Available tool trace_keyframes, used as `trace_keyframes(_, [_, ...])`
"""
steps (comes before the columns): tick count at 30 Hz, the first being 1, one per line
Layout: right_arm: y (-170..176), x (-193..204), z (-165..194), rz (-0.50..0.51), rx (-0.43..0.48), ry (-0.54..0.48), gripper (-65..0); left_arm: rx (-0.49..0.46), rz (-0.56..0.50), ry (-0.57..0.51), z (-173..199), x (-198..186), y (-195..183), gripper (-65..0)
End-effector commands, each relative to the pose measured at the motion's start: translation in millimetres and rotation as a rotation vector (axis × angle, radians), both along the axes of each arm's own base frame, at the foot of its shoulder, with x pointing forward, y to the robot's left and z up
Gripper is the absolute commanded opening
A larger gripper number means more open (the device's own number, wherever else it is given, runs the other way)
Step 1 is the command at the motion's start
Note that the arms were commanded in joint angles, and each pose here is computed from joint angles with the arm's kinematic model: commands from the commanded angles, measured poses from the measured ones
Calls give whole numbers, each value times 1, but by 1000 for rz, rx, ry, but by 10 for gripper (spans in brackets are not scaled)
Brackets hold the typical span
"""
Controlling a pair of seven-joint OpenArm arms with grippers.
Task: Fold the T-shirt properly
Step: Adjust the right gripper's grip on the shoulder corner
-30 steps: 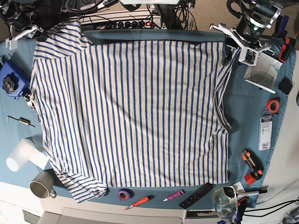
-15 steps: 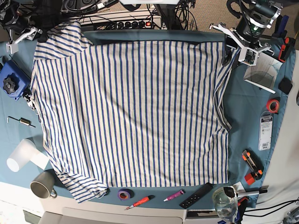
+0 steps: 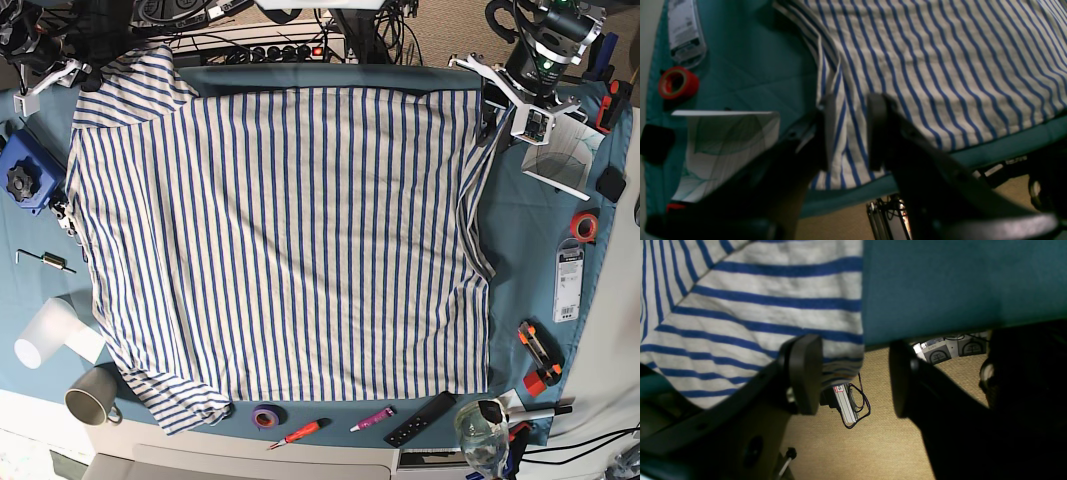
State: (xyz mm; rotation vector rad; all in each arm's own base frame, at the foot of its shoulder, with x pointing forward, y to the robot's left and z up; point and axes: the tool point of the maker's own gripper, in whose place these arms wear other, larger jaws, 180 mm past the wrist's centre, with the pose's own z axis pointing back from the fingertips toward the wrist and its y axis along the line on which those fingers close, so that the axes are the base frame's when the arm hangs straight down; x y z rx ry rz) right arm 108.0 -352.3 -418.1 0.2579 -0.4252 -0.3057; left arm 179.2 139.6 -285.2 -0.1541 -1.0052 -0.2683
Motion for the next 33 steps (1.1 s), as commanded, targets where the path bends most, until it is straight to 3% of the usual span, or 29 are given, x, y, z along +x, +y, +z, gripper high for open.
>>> trace_keyframes(1, [26,16,-13,63,21,-33,-361,-7,-16,-22,7,0,-3,-461])
trace_keyframes(4, [28,18,-12,60,32,-43,-361,-2,-39,-22,7,-1,-6,-367])
trace_keyframes(6, [29,18,-12,60,42,-42,-361,7,-40,9,2,-4,-5,-343])
trace_keyframes(11, [30,17,-12,62,48,-38,-361,-13,-31,131,-23,-17,-3,-343])
trace_keyframes(19, [30,17,-12,62,48,-38,-361,-56,66,279,-88,-14,20,-343])
trace_keyframes(31, [33,20,-9,56,70,-59,-361,-49,137,369,-124,-14,36,-346])
trace_keyframes(33, [36,25,-5,48,94,-86,-361,-65,138,411,-133,-21,35,-396])
